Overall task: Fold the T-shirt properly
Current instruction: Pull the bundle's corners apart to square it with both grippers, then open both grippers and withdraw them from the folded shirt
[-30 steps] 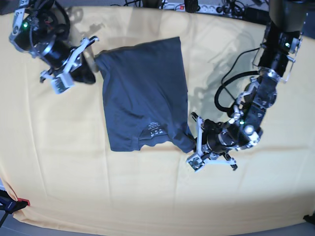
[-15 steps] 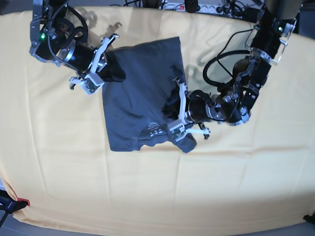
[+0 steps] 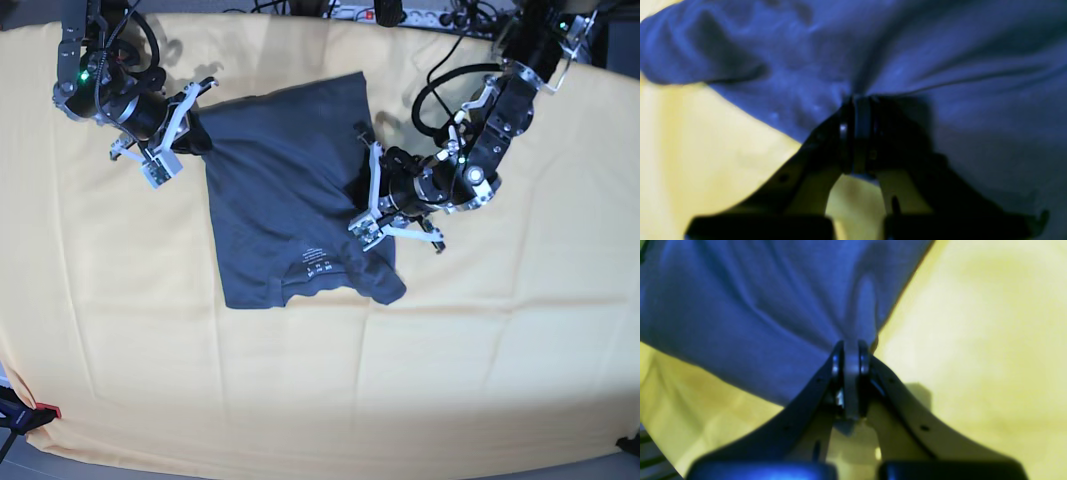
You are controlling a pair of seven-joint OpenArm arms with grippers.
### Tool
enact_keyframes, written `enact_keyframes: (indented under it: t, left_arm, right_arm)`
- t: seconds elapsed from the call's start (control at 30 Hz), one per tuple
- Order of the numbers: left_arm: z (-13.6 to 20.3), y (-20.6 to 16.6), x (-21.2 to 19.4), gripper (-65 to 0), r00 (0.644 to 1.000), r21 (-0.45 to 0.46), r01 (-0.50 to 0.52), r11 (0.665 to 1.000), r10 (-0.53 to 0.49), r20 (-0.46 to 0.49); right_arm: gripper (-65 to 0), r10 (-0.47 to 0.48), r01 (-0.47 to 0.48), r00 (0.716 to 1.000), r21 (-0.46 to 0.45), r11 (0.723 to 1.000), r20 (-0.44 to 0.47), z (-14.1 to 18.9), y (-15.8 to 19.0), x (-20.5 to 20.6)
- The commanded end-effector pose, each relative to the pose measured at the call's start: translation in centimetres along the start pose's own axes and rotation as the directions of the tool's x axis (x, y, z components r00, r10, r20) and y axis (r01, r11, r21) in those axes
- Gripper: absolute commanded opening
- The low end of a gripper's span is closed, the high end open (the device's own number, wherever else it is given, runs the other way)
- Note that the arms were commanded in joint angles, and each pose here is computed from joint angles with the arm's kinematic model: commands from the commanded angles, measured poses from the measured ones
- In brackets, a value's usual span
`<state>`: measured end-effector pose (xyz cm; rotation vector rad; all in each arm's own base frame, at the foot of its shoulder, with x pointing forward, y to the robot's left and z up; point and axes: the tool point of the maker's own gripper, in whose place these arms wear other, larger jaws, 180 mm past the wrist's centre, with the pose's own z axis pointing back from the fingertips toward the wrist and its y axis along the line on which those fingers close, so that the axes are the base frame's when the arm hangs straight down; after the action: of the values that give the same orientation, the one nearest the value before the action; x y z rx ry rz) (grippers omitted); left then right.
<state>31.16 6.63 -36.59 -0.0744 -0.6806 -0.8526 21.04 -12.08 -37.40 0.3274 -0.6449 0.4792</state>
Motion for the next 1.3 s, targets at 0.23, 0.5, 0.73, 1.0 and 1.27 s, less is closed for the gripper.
enact_keyframes:
  t: [0.23, 0.5, 0.73, 1.0, 1.27]
  left_arm:
    - [3.8, 7.9, -0.4, -65.0, 0.999, 0.288, -0.012, 0.957, 0.022, -0.029]
    - [6.5, 9.8, 1.8, -65.0, 0.984, 0.263, -0.162, 0.951, 0.136, 0.114]
    - [8.4, 11.7, 1.6, -65.0, 0.972, 0.229, -0.205, 0.952, 0.171, 0.159]
    - [9.4, 11.6, 1.4, -65.0, 0.974, 0.151, -0.182, 0.972, 0.156, 0.166]
    - [9.5, 8.0, 2.6, -65.0, 0.972, -0.056, -0.115, 0.992, 0.124, 0.200]
  right_arm:
    - [-65.0, -0.038, 0.035, 0.996, 0.034, 0.999, 0.086, 1.1, -0.3, 1.6]
    - [-65.0, -0.016, 0.012, 0.988, 0.031, 0.999, 0.152, 1.1, -0.1, 2.7]
    - [-65.0, -0.058, 0.035, 0.991, 0.182, 0.983, 0.121, 0.2, 4.8, 1.0]
    - [-65.0, -0.114, 0.091, 0.990, 0.239, 0.967, 0.087, -0.6, 7.6, 0.1]
    - [-65.0, -0.058, 0.024, 0.962, 0.133, 0.991, 0.266, 2.1, 4.9, 4.9]
